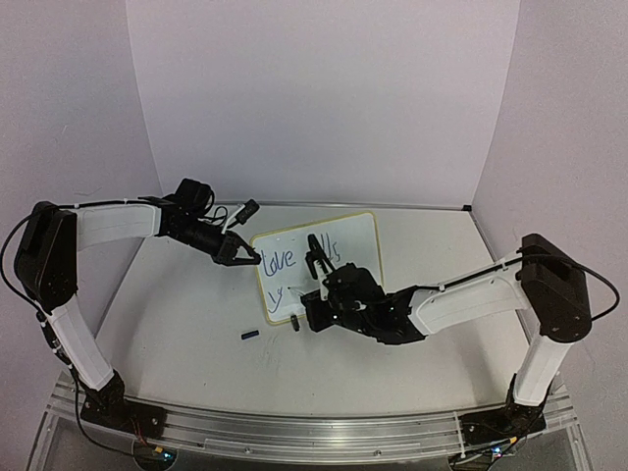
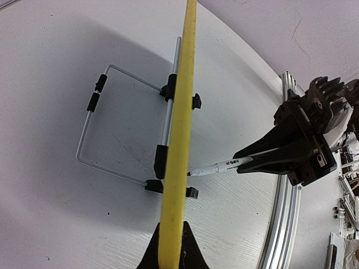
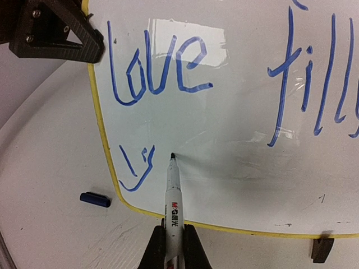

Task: Write a sentence on the whiteboard

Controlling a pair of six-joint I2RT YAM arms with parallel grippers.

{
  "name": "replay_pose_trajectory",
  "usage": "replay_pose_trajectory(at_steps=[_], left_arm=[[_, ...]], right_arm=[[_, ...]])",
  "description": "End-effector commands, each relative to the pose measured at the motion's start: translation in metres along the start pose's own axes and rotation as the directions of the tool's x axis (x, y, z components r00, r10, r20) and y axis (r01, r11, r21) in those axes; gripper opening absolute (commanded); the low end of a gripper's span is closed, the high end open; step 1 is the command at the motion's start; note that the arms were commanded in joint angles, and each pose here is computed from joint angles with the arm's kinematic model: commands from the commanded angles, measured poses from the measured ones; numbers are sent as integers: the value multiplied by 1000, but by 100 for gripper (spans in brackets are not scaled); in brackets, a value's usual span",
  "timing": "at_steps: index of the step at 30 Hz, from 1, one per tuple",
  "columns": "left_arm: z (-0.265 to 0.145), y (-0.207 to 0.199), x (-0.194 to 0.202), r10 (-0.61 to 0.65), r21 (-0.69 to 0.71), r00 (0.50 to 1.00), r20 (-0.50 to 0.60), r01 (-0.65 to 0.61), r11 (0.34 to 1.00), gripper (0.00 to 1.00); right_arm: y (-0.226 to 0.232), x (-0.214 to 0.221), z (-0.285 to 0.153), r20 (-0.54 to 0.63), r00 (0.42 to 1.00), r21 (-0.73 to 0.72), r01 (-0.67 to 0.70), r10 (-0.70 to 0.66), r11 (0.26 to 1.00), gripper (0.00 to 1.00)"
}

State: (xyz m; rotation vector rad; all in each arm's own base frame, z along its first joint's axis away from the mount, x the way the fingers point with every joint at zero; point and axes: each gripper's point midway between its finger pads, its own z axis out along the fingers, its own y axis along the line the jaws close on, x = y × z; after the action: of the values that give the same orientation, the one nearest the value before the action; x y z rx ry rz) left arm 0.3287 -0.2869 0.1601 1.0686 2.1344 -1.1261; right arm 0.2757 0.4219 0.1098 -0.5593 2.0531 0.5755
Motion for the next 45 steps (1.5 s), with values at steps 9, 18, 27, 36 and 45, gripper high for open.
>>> replay_pose_trajectory(at_steps=[9,18,27,36,45], left_arm=[[-5,6,-6,59,-75,998,-19,-60,995,0],[-4,7,-5,58,-76,998,-21,-59,995,0],[-4,7,-5,56,-76,998,-22,-58,995,0],[-4,7,-5,57,-76,998,-22,-59,995,0],[-5,7,-5,57,-76,998,-22,-59,995,0]], right_arm=[[8,7,6,-19,1000,-55,13,-14,998,0],[2,25,6,-62,998,-42,12,-14,999,0],[-12,11,-2,-34,998,37,51,-50,998,0],[-10,-14,-8,11,996,58,91,-92,994,0],[3,-27,-3,29,994,17,107,-107,994,0]])
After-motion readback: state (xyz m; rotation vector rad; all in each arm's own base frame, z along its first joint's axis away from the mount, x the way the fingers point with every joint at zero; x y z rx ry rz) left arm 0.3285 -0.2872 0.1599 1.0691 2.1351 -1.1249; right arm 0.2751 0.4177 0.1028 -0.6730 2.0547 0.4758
